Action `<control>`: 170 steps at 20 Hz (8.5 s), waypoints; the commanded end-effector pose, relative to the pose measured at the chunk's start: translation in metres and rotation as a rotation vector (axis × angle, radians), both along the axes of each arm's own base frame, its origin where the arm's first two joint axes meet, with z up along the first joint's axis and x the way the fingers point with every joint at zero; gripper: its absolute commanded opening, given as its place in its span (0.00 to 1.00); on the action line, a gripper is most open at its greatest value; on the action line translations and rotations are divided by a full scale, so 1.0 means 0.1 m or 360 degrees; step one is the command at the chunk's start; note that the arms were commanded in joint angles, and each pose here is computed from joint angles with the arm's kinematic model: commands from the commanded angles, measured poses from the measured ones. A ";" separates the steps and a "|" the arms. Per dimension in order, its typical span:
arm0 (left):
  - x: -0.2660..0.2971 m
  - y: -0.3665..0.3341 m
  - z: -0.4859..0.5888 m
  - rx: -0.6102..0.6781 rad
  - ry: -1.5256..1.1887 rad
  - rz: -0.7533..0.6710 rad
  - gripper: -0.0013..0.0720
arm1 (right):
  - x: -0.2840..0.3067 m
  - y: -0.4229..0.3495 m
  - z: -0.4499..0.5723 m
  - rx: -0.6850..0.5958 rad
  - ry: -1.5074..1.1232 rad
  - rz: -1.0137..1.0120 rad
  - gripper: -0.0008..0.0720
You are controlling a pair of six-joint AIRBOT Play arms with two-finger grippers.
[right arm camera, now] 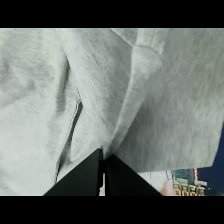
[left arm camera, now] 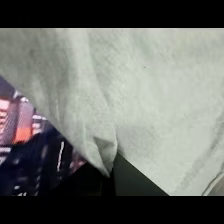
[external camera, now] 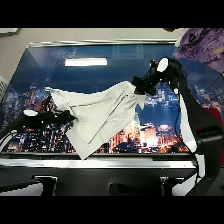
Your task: Fold the clothes and pants, and hang the long-sleeved shirts on hangers.
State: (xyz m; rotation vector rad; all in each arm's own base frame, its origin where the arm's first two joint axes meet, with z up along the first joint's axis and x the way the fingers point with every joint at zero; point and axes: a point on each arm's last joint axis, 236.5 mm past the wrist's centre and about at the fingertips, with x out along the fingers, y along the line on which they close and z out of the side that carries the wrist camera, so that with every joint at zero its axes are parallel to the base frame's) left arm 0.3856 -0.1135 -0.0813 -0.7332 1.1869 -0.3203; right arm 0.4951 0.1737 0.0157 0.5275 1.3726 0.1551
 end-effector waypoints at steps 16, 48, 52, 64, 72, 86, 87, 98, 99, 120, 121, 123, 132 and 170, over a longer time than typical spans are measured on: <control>-0.68 1.56 6.19 0.0702 -0.2007 0.0759 0.04 | -2.19 -1.23 5.69 0.0068 -0.2490 -0.0502 0.05; 1.26 1.61 0.36 0.0428 -0.0169 0.0490 0.54 | 1.24 0.02 -0.18 0.0201 -0.0460 -0.0451 0.10; 1.29 1.81 0.78 0.0371 -0.0184 0.0489 0.99 | 1.00 0.05 0.17 0.0246 -0.0416 -0.0337 0.51; 0.31 2.93 1.46 0.0362 -0.0119 0.0779 0.99 | -0.96 -1.14 0.21 0.0124 -0.0144 0.0314 0.57; 0.20 2.78 1.17 0.0300 0.0005 0.0739 0.99 | -1.82 -0.54 -0.87 0.0328 0.0135 0.0248 0.58; 0.14 2.71 1.15 0.0273 0.0047 0.0700 0.99 | -1.67 -0.13 -1.17 0.0467 0.0125 0.0135 0.58; 0.14 2.71 1.15 0.0273 0.0047 0.0700 0.99 | -1.68 -0.13 -1.17 0.0461 0.0124 0.0138 0.58; -0.08 2.87 1.04 0.0339 0.0141 0.0699 0.99 | -1.73 0.04 -1.29 0.0310 0.0120 0.0179 0.05; -0.15 2.93 1.00 0.0342 0.0153 0.0702 0.99 | -1.72 0.04 -1.28 0.0307 0.0113 0.0180 0.05; -0.18 2.64 -0.22 0.0138 0.0070 0.0530 0.87 | -1.92 0.08 -1.06 0.0342 0.0180 0.0250 0.05; -0.16 2.61 -0.22 0.0141 0.0068 0.0516 0.87 | -1.92 0.08 -1.06 0.0342 0.0180 0.0251 0.05; -0.15 2.52 -0.22 0.0126 0.0077 0.0476 0.87 | -1.92 0.08 -1.06 0.0341 0.0178 0.0250 0.05; -0.28 2.28 -0.20 0.0007 0.0156 0.0354 0.81 | -1.90 0.08 -1.06 0.0339 0.0173 0.0245 0.05; -1.56 1.99 6.49 0.1254 -0.1961 0.1213 0.04 | -2.72 -1.12 5.62 -0.0263 -0.2507 -0.0154 0.05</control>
